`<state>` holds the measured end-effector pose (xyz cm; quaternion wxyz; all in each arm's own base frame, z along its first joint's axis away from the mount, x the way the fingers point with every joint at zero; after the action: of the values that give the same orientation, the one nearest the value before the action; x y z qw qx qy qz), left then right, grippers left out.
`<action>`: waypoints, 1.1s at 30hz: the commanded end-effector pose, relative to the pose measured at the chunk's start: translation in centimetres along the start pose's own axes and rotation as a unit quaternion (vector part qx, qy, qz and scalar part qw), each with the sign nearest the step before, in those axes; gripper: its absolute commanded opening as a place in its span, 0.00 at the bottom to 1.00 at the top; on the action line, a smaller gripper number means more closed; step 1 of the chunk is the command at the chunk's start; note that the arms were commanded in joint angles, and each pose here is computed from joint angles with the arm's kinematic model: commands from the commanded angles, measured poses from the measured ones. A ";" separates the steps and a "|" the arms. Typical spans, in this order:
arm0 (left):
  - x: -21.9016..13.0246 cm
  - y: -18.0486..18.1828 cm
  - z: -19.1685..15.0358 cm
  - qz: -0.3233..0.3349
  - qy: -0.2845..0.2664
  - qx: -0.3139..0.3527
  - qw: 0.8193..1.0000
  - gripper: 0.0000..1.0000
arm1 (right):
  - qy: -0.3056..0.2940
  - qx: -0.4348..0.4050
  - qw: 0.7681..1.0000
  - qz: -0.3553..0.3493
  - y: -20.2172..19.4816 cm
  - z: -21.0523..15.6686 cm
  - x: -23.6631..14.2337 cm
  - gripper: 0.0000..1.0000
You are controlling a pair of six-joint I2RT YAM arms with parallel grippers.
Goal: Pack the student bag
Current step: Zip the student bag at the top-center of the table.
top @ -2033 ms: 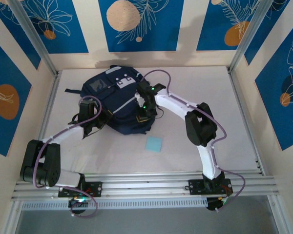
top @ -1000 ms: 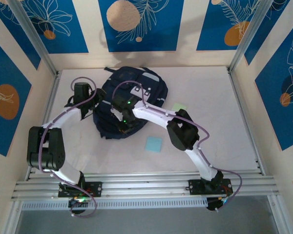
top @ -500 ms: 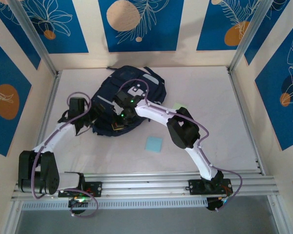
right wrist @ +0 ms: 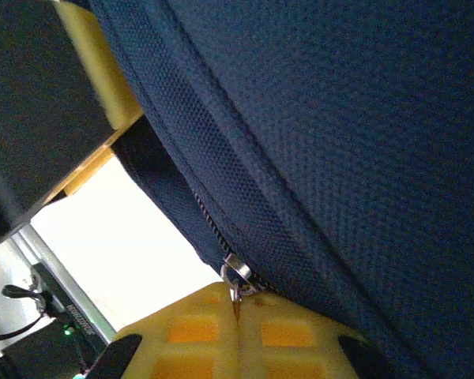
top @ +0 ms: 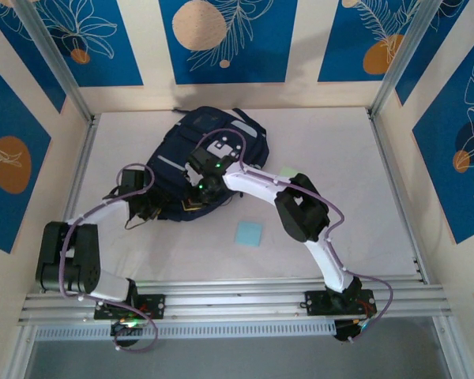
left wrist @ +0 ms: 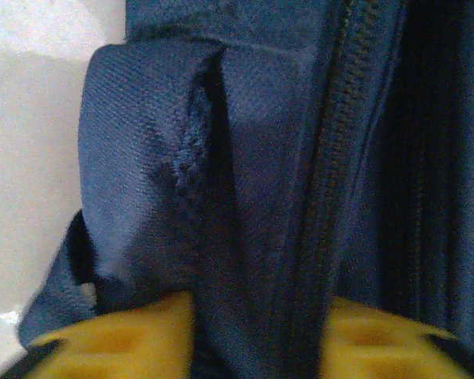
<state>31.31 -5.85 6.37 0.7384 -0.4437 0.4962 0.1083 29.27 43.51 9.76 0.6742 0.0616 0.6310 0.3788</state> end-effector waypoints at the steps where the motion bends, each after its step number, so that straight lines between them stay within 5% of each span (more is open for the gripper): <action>1: 1.7 3.5 -1.4 0.057 0.026 -0.003 0.998 0.15 | 0.034 -0.017 0.998 -0.043 -0.5 -2.5 -2.1 0.00; 4: 1.6 3.7 -1.1 0.059 0.013 -0.004 0.998 0.00 | 0.075 -0.038 0.991 -0.109 -2.8 -4.4 -2.7 0.00; 11: 0.8 3.7 -0.3 0.068 -0.017 0.006 0.998 0.00 | 0.168 -0.080 0.937 -0.296 -11.1 -8.5 -6.6 0.00; 14: 0.7 3.7 -0.2 0.070 -0.018 0.007 0.997 0.00 | 0.179 -0.060 0.927 -0.325 -14.5 -8.2 -9.3 0.00; 26: 0.0 4.4 -0.3 0.087 -0.026 0.013 0.996 0.00 | 0.048 -0.020 0.911 -0.409 -22.3 0.7 -18.3 0.00; 33: -0.2 4.1 -0.4 0.077 -0.024 0.015 0.997 0.00 | 0.008 -0.023 0.922 -0.388 -22.1 3.3 -18.8 0.00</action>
<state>31.26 -7.07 6.68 0.7483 -0.4389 0.4920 0.0733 40.73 24.10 12.34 0.7516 -0.1692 0.6037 0.2050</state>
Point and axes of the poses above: each hand's point on the last joint's axis, 136 mm out from that joint toward the fingers, its own x axis out along the fingers, its own y axis along the line the jaws close on, z = x × y, the point moved 3 cm from there along -x, back along the fingers, and after that the axes turned 5 degrees about -x, right-handed, at the moved point
